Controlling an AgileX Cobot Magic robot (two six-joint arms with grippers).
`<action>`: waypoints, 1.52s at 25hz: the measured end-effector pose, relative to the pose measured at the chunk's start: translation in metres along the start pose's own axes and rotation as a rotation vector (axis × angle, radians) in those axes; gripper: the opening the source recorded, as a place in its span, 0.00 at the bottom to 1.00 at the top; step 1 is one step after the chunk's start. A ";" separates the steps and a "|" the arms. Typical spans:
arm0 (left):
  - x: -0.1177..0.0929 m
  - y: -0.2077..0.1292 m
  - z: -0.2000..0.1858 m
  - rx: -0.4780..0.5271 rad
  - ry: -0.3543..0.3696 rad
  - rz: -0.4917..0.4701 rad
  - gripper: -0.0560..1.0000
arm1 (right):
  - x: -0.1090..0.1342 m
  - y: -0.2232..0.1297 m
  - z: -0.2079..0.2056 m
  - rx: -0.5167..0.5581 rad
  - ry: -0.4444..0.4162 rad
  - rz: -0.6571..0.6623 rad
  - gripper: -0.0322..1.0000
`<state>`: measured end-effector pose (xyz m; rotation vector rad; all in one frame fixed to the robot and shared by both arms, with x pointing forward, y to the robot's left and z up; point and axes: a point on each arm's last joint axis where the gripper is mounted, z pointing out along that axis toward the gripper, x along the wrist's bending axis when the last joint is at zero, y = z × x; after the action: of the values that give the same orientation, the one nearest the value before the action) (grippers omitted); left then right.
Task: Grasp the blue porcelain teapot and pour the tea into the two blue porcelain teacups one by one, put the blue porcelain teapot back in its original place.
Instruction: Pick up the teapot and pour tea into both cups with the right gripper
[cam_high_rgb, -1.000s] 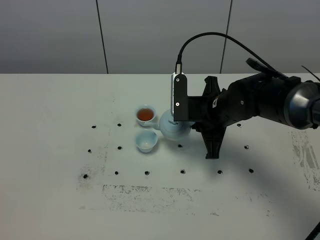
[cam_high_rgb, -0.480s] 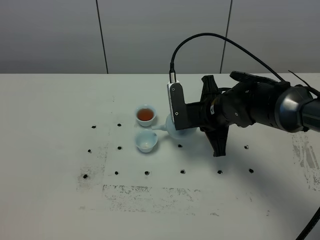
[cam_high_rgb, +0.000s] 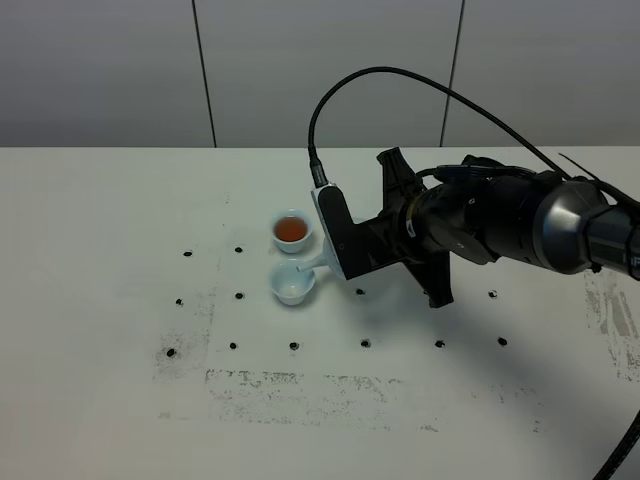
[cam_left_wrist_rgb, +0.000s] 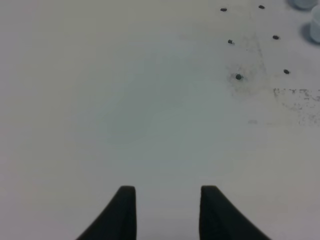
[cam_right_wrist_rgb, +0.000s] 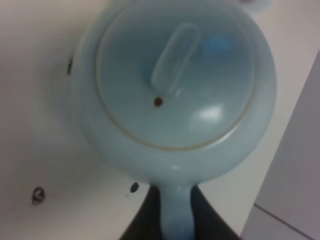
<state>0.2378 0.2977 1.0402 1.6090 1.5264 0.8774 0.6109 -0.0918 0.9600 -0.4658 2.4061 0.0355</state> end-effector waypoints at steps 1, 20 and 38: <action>0.000 0.000 0.000 0.000 0.000 0.000 0.33 | 0.000 0.001 0.001 0.004 -0.007 -0.015 0.06; 0.000 0.000 0.000 0.000 0.000 0.000 0.33 | -0.008 -0.001 0.002 0.034 -0.099 -0.163 0.06; 0.000 0.000 0.000 0.000 0.000 -0.001 0.33 | -0.007 -0.002 0.008 0.059 -0.113 -0.269 0.06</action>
<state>0.2378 0.2977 1.0402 1.6081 1.5270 0.8768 0.6219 -0.0900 0.9582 -0.7356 2.2100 -0.1241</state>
